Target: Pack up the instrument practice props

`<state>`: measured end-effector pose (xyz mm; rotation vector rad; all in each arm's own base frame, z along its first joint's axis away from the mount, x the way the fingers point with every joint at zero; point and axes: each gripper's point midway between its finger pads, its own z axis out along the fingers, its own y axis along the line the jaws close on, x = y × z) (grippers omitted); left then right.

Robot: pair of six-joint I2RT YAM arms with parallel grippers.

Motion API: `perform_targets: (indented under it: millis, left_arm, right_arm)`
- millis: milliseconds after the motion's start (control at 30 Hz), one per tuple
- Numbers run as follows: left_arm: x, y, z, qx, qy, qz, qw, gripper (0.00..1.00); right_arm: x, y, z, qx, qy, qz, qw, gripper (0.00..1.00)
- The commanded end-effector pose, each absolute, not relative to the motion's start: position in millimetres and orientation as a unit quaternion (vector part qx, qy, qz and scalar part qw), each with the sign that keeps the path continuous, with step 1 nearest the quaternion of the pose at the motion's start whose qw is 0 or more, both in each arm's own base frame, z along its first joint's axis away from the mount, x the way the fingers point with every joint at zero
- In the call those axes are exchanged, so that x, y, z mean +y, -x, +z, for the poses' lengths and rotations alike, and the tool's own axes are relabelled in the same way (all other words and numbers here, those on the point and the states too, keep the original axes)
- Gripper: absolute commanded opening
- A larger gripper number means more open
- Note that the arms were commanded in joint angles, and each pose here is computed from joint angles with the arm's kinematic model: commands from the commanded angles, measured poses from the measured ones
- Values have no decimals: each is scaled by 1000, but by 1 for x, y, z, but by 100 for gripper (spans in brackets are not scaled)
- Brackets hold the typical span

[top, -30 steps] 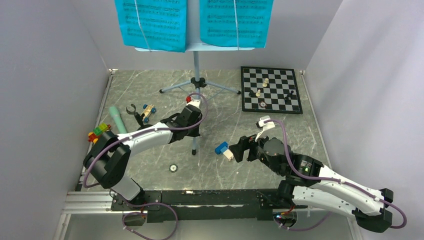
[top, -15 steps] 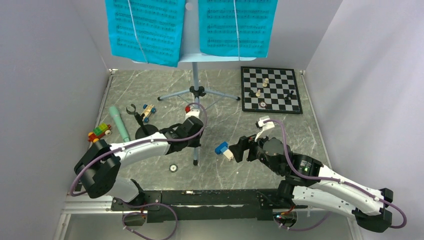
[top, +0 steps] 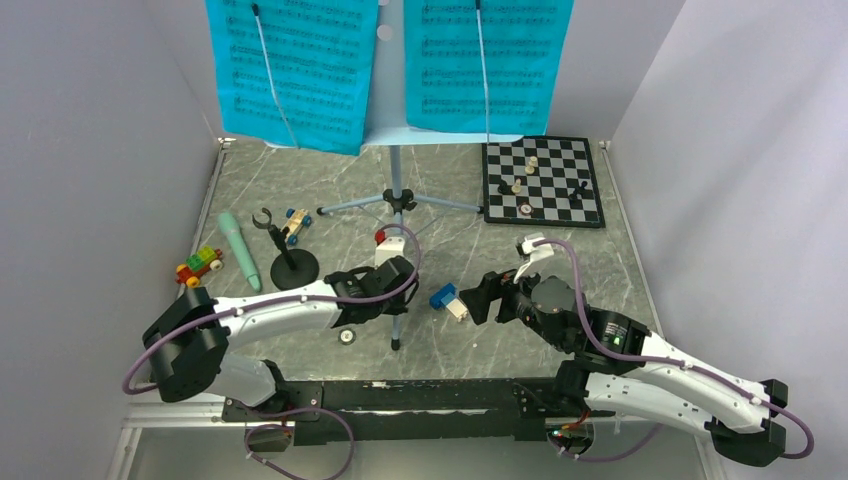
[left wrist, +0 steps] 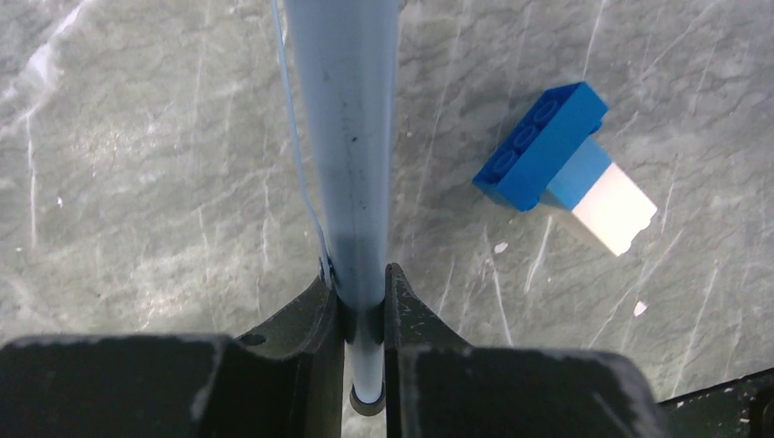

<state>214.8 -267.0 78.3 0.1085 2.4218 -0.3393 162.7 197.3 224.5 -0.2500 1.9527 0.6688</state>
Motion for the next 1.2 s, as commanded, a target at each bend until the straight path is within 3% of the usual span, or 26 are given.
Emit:
perform_targets:
  millis: [0, 333, 567, 667, 933, 1167]
  left_arm:
    - [-264, -202, 98, 924, -29, -147, 353, 0]
    - [-264, -196, 94, 924, -33, -147, 351, 1]
    - [-271, -205, 134, 905, -45, -170, 387, 65]
    - [-276, -208, 158, 896, -62, -181, 401, 82]
    - [-287, -206, 230, 843, -107, -262, 458, 95]
    - [-291, -191, 276, 789, -133, -343, 492, 98]
  right_arm:
    - [197, -162, 222, 810, 97, 282, 505, 88]
    - [203, -162, 221, 813, 103, 283, 499, 88]
    - [191, -165, 247, 802, 89, 279, 520, 89]
    - [179, -170, 256, 800, 82, 255, 536, 90]
    - [153, -209, 255, 827, 59, 168, 534, 97]
    - [101, -268, 240, 822, -85, 256, 501, 96]
